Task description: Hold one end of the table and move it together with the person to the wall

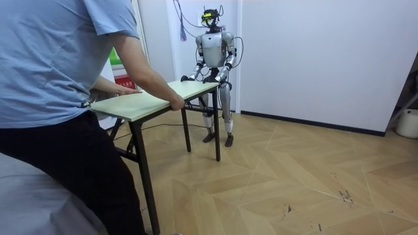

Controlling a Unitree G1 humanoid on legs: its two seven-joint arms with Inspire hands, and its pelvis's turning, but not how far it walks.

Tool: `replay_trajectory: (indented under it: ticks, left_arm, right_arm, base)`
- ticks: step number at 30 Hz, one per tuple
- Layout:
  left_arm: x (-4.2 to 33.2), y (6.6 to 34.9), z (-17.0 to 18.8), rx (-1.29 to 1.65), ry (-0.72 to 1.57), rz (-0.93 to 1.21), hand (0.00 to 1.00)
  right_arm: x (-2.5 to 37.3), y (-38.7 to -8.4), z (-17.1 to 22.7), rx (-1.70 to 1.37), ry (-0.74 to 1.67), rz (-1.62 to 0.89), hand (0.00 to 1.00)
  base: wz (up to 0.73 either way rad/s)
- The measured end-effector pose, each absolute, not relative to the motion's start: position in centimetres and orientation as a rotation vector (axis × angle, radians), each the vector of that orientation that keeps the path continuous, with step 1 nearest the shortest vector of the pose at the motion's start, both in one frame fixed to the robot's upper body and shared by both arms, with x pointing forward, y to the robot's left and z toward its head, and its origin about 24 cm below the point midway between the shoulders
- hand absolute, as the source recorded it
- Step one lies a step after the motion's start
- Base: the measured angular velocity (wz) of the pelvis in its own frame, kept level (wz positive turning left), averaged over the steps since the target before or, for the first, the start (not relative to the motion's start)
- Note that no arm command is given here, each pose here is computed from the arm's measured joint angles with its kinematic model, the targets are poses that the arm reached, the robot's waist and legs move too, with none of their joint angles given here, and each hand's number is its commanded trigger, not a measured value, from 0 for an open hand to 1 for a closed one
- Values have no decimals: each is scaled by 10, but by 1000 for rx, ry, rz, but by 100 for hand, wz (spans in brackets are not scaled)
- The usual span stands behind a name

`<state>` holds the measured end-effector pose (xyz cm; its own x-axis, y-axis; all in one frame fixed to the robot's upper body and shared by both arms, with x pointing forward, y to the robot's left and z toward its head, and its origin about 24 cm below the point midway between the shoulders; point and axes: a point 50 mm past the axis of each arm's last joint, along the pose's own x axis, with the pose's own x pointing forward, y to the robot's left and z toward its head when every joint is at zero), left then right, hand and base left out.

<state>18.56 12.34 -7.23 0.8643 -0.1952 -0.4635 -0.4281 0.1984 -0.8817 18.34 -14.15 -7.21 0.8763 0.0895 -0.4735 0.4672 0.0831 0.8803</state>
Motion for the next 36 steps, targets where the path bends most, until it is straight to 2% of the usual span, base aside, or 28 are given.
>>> replay_trajectory:
  ticks: [11, 36]
  left_arm:
    - [182, 122, -73, -1377, 552, 173, 100]
    - [175, 122, -47, -1294, 449, 103, 100]
  right_arm:
    - [184, -144, -71, 1422, 456, -292, 100]
    - [173, -141, -44, 1426, 384, -240, 100]
  base:
    - [0]
    - [1]
